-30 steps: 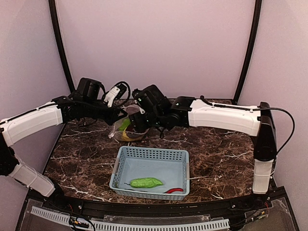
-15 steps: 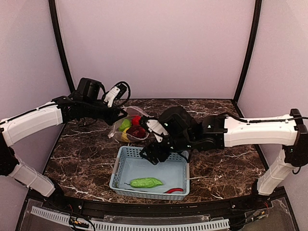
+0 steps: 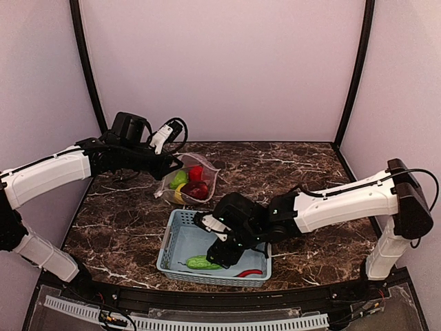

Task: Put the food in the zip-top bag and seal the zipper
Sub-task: Pick up the fake vegetable from the bin, then place the fake vegetable in the zipper food storage bag.

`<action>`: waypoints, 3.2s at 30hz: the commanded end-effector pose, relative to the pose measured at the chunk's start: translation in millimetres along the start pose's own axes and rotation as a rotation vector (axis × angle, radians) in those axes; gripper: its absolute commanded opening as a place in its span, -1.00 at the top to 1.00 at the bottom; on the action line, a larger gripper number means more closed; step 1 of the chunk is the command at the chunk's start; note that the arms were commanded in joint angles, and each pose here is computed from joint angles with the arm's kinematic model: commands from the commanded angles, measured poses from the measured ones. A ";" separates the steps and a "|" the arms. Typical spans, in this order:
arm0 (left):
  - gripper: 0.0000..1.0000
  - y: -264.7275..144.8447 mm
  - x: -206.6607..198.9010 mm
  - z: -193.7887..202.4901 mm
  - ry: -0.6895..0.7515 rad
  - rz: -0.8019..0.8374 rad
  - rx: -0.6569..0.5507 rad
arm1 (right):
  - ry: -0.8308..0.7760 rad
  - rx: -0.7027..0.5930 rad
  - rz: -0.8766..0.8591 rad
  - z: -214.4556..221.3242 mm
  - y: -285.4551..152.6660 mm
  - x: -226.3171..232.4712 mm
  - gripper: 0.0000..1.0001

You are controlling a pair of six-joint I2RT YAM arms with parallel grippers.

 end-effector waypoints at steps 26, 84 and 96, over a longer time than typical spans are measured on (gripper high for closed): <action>0.99 -1.6 -1.5 4.0 0.006 0.007 0.014 | -0.014 0.117 0.026 24.9 55.8 -4.6 -0.02; 0.99 1.1 -18.3 3.0 0.052 0.108 0.009 | 0.210 -0.048 0.415 -130.9 -43.3 -69.7 0.33; 0.99 4.4 -20.5 4.2 0.041 0.107 0.022 | 0.198 -0.090 0.494 -154.9 -15.8 -83.1 0.25</action>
Point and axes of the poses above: each gripper's point midway between its finger pads, its own y axis out along the fingers, its own x axis along the line the jaws close on, z = x × y, the point moved 9 cm from there along -y, back along the fingers, and after that the axes turned 2 degrees about y, right-handed, at the moved point
